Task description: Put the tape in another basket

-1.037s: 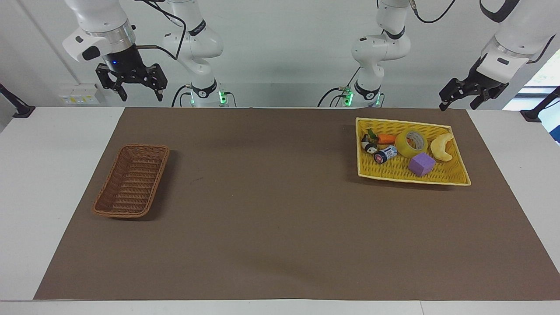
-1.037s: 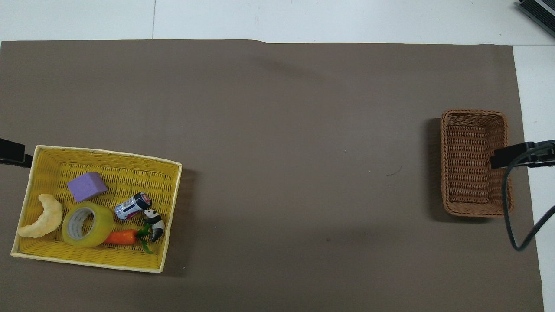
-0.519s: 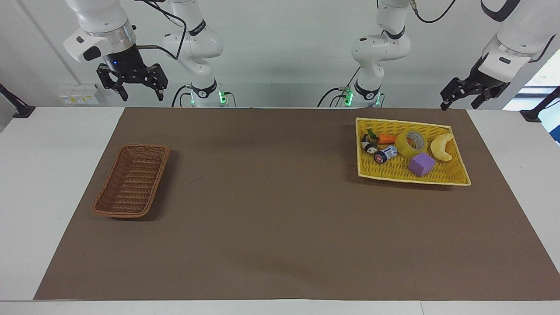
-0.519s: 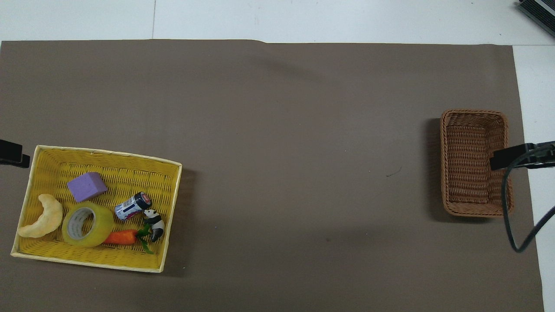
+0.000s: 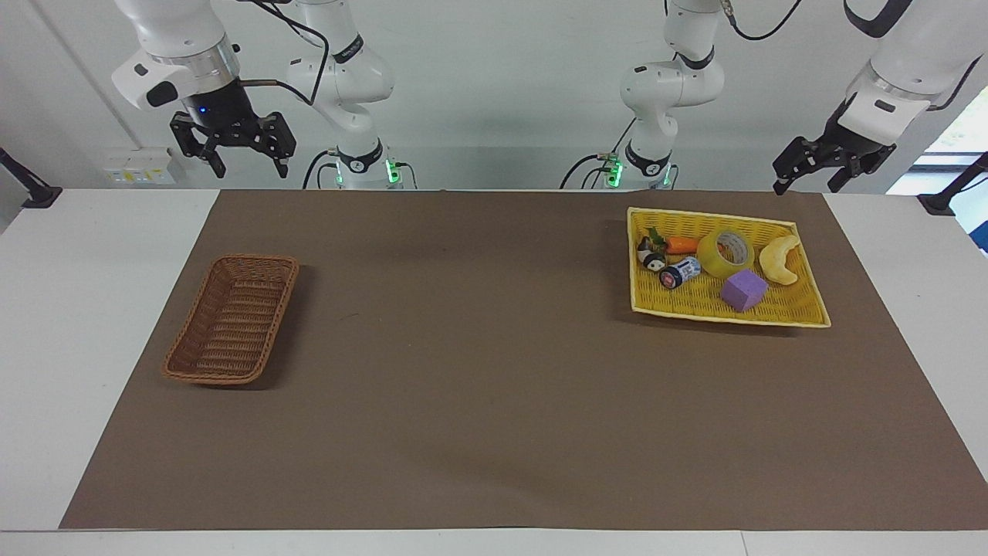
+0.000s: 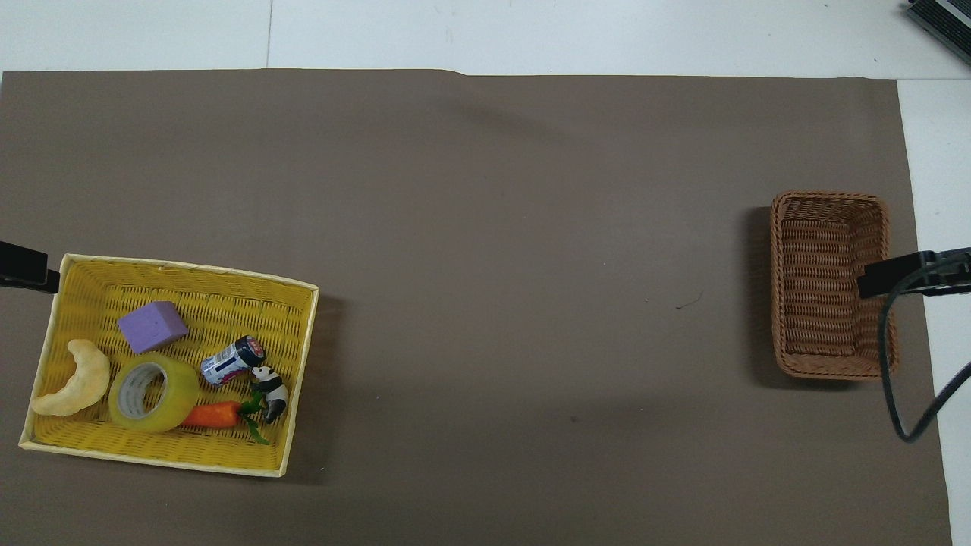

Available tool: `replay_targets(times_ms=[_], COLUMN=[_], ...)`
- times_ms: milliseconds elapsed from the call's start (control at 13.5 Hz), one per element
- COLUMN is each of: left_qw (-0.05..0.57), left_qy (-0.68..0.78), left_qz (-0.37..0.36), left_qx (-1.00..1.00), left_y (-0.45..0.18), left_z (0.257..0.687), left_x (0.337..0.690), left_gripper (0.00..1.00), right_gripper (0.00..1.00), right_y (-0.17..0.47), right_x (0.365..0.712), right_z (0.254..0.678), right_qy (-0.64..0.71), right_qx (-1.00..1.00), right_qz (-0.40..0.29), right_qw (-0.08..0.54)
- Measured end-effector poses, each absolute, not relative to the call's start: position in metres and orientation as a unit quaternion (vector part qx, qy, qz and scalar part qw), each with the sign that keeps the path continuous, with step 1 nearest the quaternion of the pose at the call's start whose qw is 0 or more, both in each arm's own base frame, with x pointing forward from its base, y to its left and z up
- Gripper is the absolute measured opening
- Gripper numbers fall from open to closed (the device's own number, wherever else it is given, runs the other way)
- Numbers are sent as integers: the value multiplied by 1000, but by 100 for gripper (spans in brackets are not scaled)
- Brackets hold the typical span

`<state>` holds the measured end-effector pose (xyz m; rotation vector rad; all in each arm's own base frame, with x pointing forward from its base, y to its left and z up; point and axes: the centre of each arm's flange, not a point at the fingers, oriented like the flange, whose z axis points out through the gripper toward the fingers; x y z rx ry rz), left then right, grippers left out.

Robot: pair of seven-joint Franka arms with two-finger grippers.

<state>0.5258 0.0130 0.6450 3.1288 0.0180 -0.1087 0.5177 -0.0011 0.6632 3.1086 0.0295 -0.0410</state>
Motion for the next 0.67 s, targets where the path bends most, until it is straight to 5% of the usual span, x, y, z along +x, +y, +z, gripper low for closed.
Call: replay_targets(times_ms=[667], left_qw=[6], left_qy=[10], left_qz=[-36], left_qx=[999], left_y=[17], left_z=[643], left_x=[526], left_gripper=[100], right_gripper=[100], right_y=[-2], right_x=[518], right_z=[663], right_qy=[9], right_qx=[1000], right_qz=[-13], right_qw=[16])
